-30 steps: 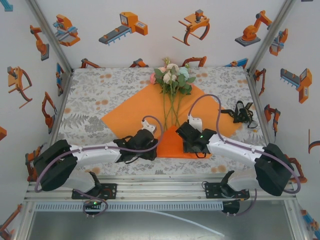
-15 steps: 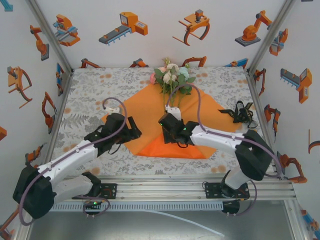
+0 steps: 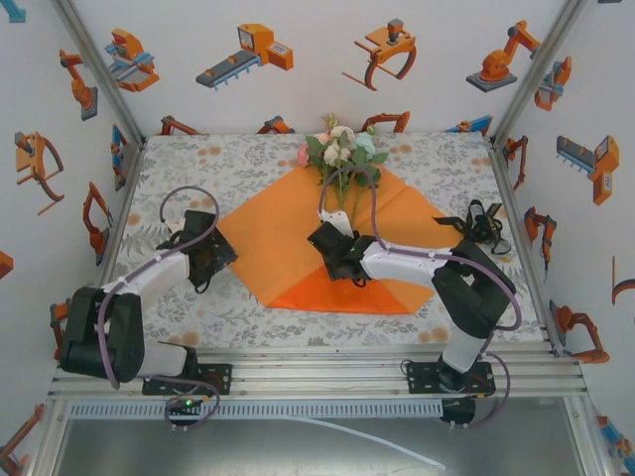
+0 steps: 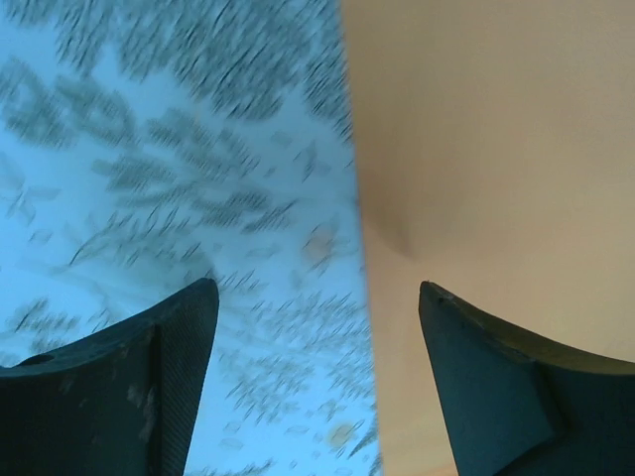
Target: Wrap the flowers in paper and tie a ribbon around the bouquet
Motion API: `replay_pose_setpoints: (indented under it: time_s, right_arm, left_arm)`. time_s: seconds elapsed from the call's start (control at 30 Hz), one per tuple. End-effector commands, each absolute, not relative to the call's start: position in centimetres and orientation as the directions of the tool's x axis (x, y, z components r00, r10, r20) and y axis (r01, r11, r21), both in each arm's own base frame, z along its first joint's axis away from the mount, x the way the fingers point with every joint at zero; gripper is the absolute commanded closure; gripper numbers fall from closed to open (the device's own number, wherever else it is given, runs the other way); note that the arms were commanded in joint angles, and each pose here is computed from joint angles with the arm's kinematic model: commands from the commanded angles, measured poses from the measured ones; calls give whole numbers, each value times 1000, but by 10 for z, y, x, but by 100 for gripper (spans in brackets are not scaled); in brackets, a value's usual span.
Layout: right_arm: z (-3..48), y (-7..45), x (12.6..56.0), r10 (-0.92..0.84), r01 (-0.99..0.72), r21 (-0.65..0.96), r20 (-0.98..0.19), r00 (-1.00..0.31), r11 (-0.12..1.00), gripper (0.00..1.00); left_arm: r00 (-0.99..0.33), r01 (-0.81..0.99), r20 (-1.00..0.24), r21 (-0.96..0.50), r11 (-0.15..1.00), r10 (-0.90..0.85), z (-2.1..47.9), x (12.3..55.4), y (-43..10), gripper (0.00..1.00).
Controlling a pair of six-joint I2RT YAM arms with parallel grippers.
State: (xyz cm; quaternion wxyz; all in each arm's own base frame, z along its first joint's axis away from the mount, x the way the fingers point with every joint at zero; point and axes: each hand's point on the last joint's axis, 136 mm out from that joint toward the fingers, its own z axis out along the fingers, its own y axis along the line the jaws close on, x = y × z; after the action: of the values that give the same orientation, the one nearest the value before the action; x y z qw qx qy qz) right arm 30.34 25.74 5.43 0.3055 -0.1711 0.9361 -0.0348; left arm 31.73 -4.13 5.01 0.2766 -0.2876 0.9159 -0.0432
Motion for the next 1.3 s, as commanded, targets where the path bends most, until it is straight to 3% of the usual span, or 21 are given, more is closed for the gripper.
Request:
replay_pose_setpoints:
  time_s: [0.0, 0.23, 0.33, 0.43, 0.67, 0.9, 1.1, 1.2, 1.27]
  right_arm:
    - [48, 252, 305, -353, -296, -193, -561, -749, 935, 46]
    - [33, 244, 301, -308, -271, -150, -542, -782, 951, 46]
    - [34, 245, 302, -303, -269, -143, -545, -782, 953, 46]
    - [35, 246, 304, -299, -268, -137, -547, -782, 954, 46]
    - [36, 249, 306, -288, -267, -120, -550, -784, 956, 46]
    - [37, 251, 305, -286, -272, -108, -550, -785, 956, 46]
    - [38, 247, 305, -278, -259, -114, -554, -785, 959, 46]
    - [36, 245, 307, -275, -251, -121, -552, -787, 960, 46]
    - [36, 238, 308, -270, -228, -144, -555, -787, 963, 46]
  left_arm:
    - [-698, -456, -456, -309, 834, -551, 41, 334, -57, 29]
    - [-711, -358, -365, -549, 756, -601, 42, 345, -100, 42]
    - [-689, -330, -372, -603, 726, -622, 61, 348, -107, 54]
    - [-673, -299, -398, -624, 722, -623, 83, 349, -110, 59]
    - [-660, -261, -456, -606, 751, -597, 112, 339, -110, 57]
    - [-717, -297, -447, -498, 815, -535, 73, 329, -111, 54]
    - [-718, -276, -465, -493, 825, -518, 87, 325, -115, 90]
    - [-745, -178, -475, -535, 826, -468, 114, 324, -141, 99]
    - [-764, -118, -483, -546, 829, -427, 131, 320, -161, 100]
